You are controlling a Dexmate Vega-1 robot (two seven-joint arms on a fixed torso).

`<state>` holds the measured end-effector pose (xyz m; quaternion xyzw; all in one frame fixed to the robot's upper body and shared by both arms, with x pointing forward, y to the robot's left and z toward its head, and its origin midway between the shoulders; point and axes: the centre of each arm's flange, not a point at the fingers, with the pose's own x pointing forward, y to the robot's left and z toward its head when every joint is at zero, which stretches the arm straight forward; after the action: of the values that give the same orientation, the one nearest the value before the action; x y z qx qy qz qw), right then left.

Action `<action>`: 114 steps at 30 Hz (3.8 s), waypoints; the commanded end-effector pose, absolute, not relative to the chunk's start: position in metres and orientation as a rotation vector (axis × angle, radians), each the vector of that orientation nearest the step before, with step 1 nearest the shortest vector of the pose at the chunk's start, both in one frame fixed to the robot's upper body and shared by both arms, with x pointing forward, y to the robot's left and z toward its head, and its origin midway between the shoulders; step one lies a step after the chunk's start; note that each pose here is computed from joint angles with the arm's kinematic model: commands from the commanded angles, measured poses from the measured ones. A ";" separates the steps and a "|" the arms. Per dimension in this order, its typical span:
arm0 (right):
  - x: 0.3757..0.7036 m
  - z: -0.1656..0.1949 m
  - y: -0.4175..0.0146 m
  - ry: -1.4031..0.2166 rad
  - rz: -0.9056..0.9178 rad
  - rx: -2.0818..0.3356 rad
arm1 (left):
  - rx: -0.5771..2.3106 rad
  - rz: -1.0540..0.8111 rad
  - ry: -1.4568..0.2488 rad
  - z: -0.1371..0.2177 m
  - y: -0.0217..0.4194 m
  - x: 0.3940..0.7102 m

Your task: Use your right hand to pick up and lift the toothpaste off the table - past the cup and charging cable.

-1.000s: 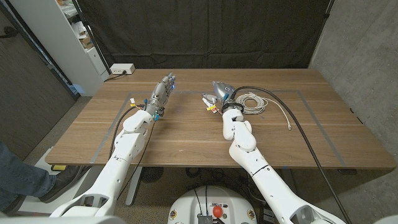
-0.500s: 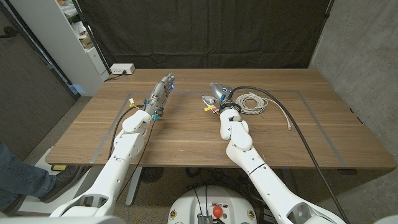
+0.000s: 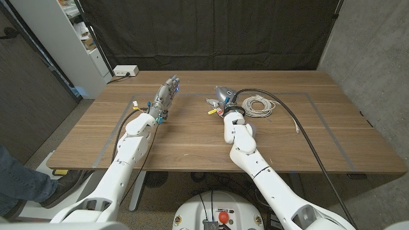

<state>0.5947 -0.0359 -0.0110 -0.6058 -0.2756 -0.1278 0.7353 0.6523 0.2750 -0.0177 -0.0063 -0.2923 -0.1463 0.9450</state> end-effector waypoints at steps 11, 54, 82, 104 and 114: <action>0.603 -0.015 -0.030 -0.582 -0.281 -1.346 | -0.006 -0.302 -0.590 -0.015 0.272 0.656; 0.624 -0.024 -0.026 -0.500 -0.275 -1.398 | -0.021 -0.291 -0.594 -0.020 0.269 0.652; 0.635 -0.035 -0.025 -0.475 -0.273 -1.408 | -0.006 -0.299 -0.591 -0.017 0.262 0.650; 0.644 -0.041 -0.022 -0.456 -0.269 -1.398 | -0.008 -0.308 -0.583 -0.018 0.259 0.653; 0.651 -0.047 -0.022 -0.441 -0.262 -1.383 | 0.002 -0.311 -0.582 -0.018 0.258 0.652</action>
<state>0.6445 -0.0226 -0.0417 -0.6346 -0.2075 -0.1214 0.7345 0.6516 0.2592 -0.0175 -0.0019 -0.2875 -0.1497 0.9460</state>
